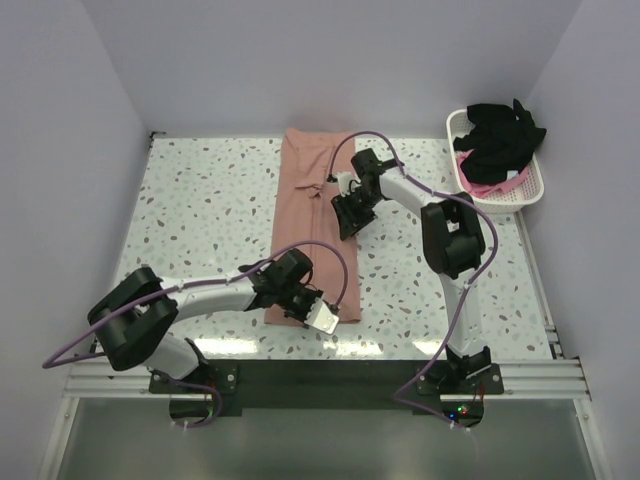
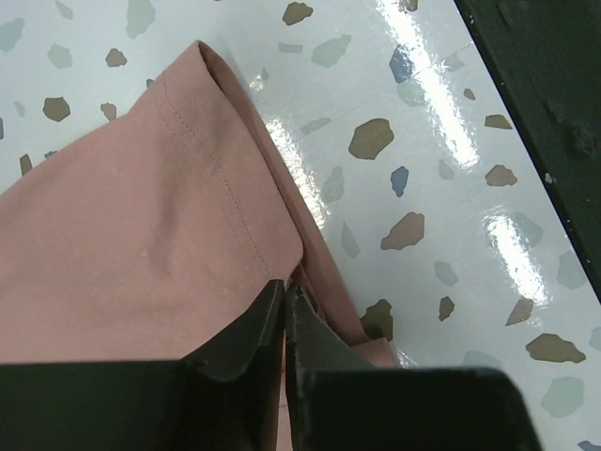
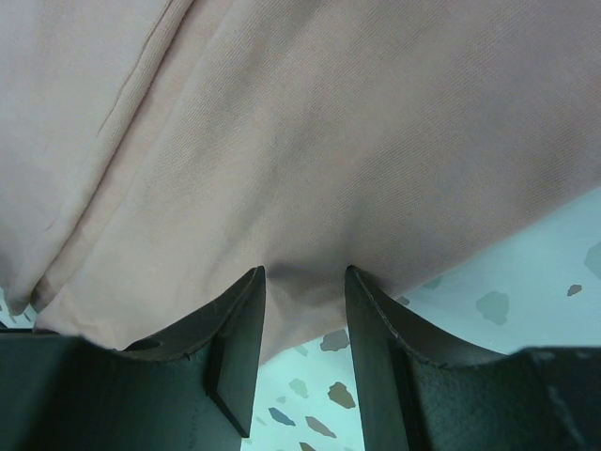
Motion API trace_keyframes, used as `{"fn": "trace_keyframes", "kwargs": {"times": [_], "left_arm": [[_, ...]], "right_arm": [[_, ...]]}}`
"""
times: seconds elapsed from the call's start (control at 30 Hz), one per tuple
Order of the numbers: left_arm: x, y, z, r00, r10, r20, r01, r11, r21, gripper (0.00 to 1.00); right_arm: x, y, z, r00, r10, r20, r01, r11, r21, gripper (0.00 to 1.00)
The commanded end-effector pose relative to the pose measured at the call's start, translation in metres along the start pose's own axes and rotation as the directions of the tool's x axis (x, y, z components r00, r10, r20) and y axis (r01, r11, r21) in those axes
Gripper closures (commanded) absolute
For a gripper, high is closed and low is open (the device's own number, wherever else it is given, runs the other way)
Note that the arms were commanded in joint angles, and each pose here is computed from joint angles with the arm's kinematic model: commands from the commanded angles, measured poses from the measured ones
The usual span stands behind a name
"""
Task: Fold and stack the t-shirts
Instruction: Fold the tshirt
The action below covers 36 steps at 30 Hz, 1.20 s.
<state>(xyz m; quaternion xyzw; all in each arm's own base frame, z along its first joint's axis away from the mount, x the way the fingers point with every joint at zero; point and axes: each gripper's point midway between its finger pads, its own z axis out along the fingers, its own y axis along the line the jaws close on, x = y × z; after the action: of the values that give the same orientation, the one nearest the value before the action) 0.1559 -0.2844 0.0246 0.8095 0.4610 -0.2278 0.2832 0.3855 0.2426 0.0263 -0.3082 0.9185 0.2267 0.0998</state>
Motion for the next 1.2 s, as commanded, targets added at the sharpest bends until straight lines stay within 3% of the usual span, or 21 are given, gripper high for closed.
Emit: {"fn": "trace_keyframes", "kwargs": {"times": [0.0, 0.03, 0.43, 0.7, 0.97, 1.07, 1.17], "left_arm": [[-0.022, 0.02, -0.009, 0.996, 0.074, 0.05, -0.071, 0.996, -0.063, 0.94], [-0.025, 0.02, -0.013, 0.995, 0.078, 0.058, -0.074, 0.995, -0.072, 1.0], [-0.015, -0.015, -0.02, 0.998, 0.028, 0.055, -0.027, 0.999, -0.017, 1.0], [-0.011, -0.017, -0.016, 0.999, -0.005, 0.044, 0.005, 1.0, -0.004, 1.0], [-0.006, -0.022, -0.014, 0.999, -0.032, 0.025, 0.032, 0.999, 0.014, 1.0], [-0.008, -0.021, -0.017, 0.999, -0.021, 0.028, 0.021, 1.0, 0.013, 0.88], [-0.022, -0.009, -0.03, 0.998, -0.007, 0.059, 0.009, 0.999, -0.038, 0.68]], "right_arm": [[0.0, -0.018, 0.01, 1.0, -0.004, -0.013, 0.005, 0.998, 0.062, 0.57], [0.0, -0.021, 0.011, 1.0, -0.003, -0.015, 0.004, 0.998, 0.069, 0.57], [-0.002, -0.021, 0.015, 1.0, 0.001, -0.023, 0.0, 0.998, 0.059, 0.57], [-0.023, 0.021, -0.016, 0.996, -0.061, 0.06, 0.067, 0.992, -0.108, 0.54], [-0.022, 0.028, -0.037, 0.99, -0.129, 0.066, 0.135, 0.985, -0.108, 0.54], [-0.023, 0.031, -0.052, 0.983, -0.166, 0.084, 0.172, 0.982, -0.08, 0.54], [-0.033, 0.035, -0.083, 0.964, -0.228, 0.137, 0.232, 0.973, -0.015, 0.48]]}}
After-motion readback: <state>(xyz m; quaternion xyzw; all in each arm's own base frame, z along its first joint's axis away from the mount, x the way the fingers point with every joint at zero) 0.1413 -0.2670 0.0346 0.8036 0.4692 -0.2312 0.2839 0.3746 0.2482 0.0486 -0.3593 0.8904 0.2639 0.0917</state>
